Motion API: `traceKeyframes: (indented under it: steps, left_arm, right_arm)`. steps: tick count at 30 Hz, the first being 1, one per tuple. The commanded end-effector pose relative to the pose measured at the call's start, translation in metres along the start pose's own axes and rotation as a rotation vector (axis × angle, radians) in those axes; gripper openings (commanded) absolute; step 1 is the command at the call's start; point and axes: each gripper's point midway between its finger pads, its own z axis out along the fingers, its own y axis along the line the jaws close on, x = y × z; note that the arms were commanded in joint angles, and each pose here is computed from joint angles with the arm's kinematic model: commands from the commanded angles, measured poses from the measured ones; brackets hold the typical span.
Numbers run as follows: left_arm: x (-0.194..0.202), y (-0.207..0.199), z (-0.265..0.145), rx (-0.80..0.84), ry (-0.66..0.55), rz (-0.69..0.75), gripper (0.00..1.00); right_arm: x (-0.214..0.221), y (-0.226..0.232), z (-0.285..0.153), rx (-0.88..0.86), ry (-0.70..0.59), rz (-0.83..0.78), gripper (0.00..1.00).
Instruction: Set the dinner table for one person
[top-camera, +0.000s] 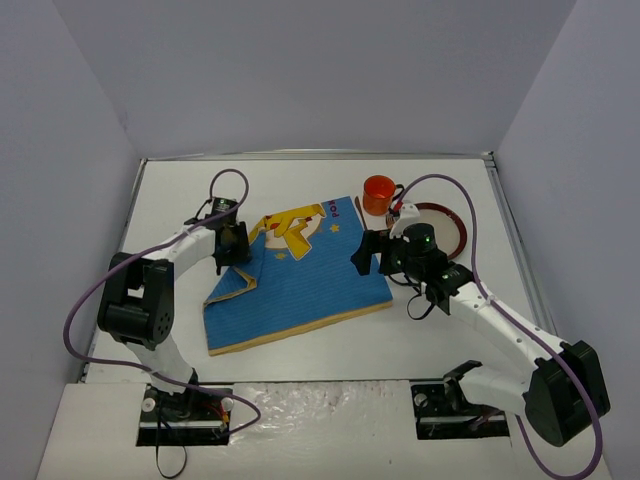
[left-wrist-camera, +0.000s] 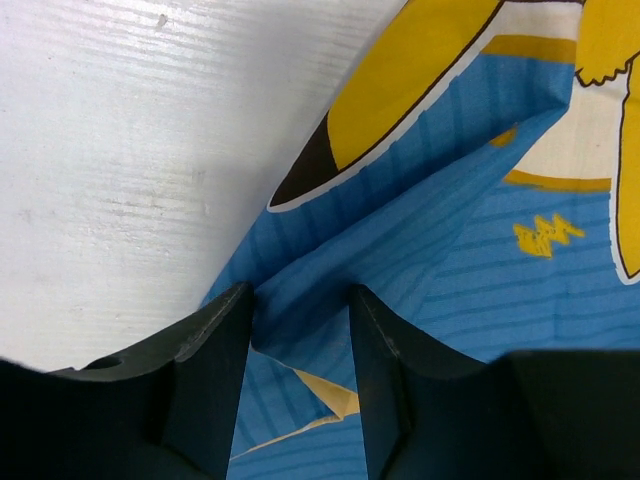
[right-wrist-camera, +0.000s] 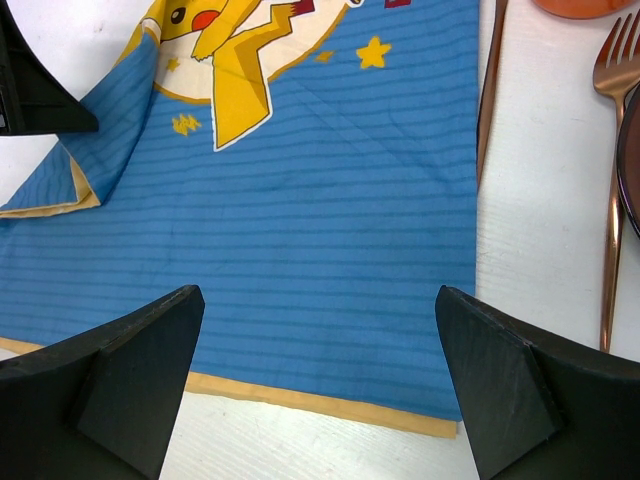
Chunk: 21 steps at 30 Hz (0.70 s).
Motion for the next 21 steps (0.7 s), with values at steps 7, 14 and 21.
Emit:
traceKeyframes:
  steps: [7,14,21]
  left_arm:
    - [-0.03,-0.004,-0.024,0.009,-0.07,0.013,0.03]
    - [-0.058,0.022,-0.057,-0.145,-0.127,0.142,0.0]
    - [-0.105,0.071,-0.085,-0.406,-0.201,0.241,0.0]
  right_arm:
    - [-0.018,0.009,-0.004,-0.033,-0.068,-0.023,0.98]
    - [-0.02,0.009,-0.004,-0.033,-0.072,-0.023,0.98]
    - [-0.017,0.008,-0.001,-0.029,-0.06,-0.02,0.98]
